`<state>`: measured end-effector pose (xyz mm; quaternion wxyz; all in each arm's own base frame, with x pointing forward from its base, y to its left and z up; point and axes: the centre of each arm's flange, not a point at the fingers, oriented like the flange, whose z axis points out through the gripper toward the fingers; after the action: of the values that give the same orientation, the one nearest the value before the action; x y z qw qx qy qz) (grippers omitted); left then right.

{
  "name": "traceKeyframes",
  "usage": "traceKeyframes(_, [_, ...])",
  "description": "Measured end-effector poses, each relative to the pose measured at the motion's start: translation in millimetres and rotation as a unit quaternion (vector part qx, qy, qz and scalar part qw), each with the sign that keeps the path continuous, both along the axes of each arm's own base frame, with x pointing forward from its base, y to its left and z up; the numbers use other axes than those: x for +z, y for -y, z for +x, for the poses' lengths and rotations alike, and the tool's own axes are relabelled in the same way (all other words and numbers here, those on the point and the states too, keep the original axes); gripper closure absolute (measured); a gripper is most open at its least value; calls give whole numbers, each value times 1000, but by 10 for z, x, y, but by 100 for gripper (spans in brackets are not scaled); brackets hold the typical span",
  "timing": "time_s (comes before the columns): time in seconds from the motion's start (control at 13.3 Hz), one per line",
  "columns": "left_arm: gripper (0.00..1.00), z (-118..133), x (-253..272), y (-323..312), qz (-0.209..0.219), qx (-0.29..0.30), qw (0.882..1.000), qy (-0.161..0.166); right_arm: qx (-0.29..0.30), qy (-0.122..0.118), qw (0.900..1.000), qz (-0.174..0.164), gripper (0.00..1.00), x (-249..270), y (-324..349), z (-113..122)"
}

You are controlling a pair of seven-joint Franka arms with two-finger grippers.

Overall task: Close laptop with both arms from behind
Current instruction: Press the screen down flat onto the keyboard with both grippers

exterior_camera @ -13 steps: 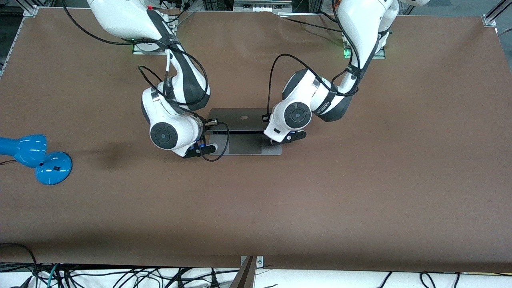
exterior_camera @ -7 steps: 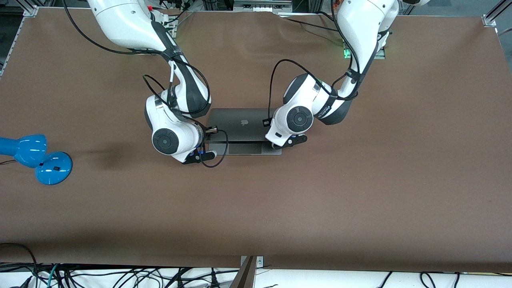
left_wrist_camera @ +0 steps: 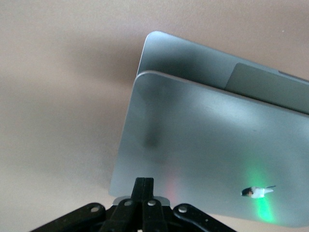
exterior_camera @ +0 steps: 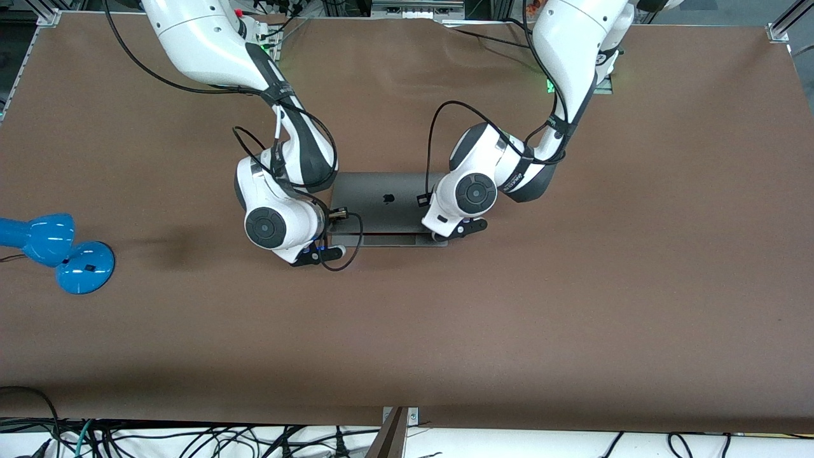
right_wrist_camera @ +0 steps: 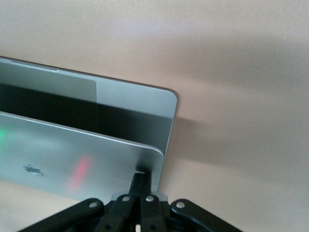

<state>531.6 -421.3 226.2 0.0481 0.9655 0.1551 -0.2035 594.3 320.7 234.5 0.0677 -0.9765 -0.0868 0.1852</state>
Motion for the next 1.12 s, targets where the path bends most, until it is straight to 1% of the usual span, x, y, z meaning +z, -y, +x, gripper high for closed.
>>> traceKeyframes(0.3, [99, 21, -190, -4, 1, 5, 1000, 5, -2, 7, 1000, 1, 99, -60, -1, 22])
traceKeyframes(1.12, [99, 57, -413, 2, 1, 7, 1000, 8, -7, 25, 1000, 2, 99, -299, 0, 80])
